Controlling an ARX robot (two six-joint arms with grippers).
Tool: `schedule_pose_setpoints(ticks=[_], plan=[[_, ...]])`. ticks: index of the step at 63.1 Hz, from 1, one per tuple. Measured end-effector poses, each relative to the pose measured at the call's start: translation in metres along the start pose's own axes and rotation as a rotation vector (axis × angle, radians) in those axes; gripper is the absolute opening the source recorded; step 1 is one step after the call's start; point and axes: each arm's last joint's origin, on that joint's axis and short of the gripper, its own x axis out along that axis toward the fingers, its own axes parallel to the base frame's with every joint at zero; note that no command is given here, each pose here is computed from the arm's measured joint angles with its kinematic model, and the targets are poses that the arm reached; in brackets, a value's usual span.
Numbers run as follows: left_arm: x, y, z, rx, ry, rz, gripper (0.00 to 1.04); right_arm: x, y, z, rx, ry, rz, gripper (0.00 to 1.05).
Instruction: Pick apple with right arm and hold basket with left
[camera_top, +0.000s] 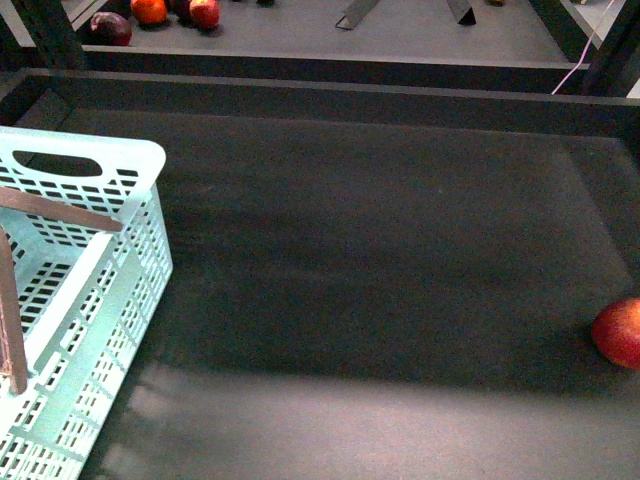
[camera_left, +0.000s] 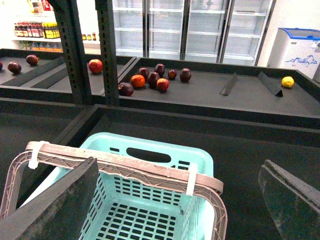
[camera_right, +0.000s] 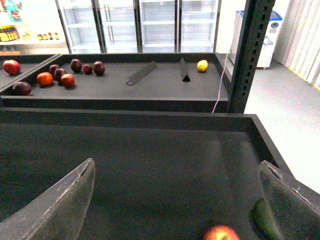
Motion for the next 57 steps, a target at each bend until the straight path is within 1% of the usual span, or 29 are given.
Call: schedule_pose_setpoints(ticks=[45,47,49,50,52,55,57], plan=[[0.000,0.000,0.000,0.000,0.000,0.000,0.98,0.000,0.000,0.000,0.000,0.000,0.000,0.96],[0.000,0.000,-0.001,-0.015,0.028,0.029,0.98,0.000,0.000,0.000,0.000,0.000,0.000,0.96],[0.001,0.000,-0.002,-0.072,0.150,0.134,0.98,0.000,0.000,0.000,0.000,0.000,0.000,0.96],[0.001,-0.001,-0.001,-0.086,0.181,0.163,0.98,0.000,0.000,0.000,0.000,0.000,0.000,0.96],[0.004,0.000,-0.001,-0.138,0.281,0.273,0.98,0.000,0.000,0.000,0.000,0.000,-0.001,0.96],[0.010,0.002,-0.001,-0.207,0.324,0.359,0.98,0.000,0.000,0.000,0.000,0.000,0.000,0.96],[0.014,0.004,0.000,-0.257,0.325,0.387,0.98,0.000,0.000,0.000,0.000,0.000,-0.001,0.96]])
